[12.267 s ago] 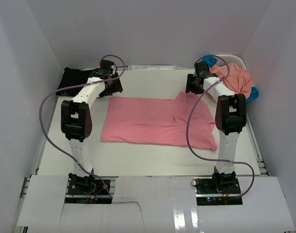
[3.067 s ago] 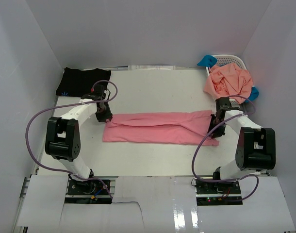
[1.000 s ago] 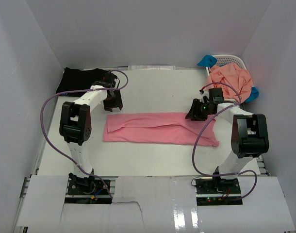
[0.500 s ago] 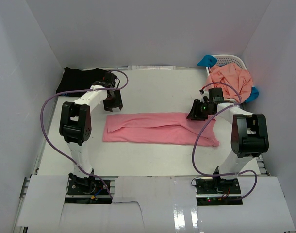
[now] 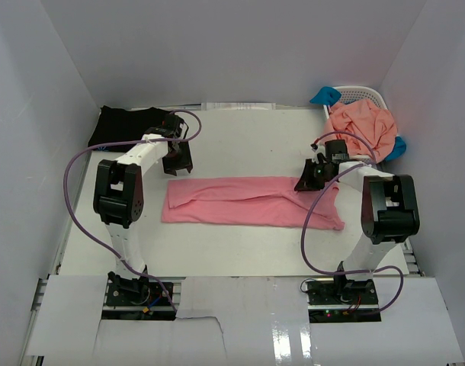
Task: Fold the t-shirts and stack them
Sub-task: Fold the other side of the tshirt into a rectangle
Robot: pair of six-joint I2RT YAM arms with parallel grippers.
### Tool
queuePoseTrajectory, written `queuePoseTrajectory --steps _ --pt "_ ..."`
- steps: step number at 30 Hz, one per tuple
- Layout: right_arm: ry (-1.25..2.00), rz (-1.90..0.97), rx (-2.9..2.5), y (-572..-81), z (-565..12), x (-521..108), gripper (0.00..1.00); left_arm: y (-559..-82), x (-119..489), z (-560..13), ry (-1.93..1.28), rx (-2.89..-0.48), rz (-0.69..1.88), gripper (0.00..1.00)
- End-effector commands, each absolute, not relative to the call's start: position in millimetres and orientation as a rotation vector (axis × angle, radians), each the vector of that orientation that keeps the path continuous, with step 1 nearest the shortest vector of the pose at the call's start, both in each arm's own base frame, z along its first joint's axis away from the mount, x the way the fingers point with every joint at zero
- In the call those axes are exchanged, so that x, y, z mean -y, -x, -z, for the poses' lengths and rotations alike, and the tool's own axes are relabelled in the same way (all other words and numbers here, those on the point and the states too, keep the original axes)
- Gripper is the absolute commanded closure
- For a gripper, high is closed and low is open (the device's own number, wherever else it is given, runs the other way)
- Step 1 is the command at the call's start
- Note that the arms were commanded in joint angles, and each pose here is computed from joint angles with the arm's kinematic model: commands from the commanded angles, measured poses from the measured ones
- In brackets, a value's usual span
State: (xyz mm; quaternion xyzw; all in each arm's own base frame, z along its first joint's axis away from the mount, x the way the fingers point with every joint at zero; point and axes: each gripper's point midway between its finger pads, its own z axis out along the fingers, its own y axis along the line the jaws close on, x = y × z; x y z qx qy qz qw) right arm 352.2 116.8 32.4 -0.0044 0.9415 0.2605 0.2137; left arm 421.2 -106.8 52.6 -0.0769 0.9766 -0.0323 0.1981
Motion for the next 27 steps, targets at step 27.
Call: queuePoseTrajectory --steps 27 --pt "-0.029 -0.931 -2.689 -240.3 -73.6 -161.8 0.92 -428.9 107.0 -68.7 0.210 -2.686 0.109 0.39"
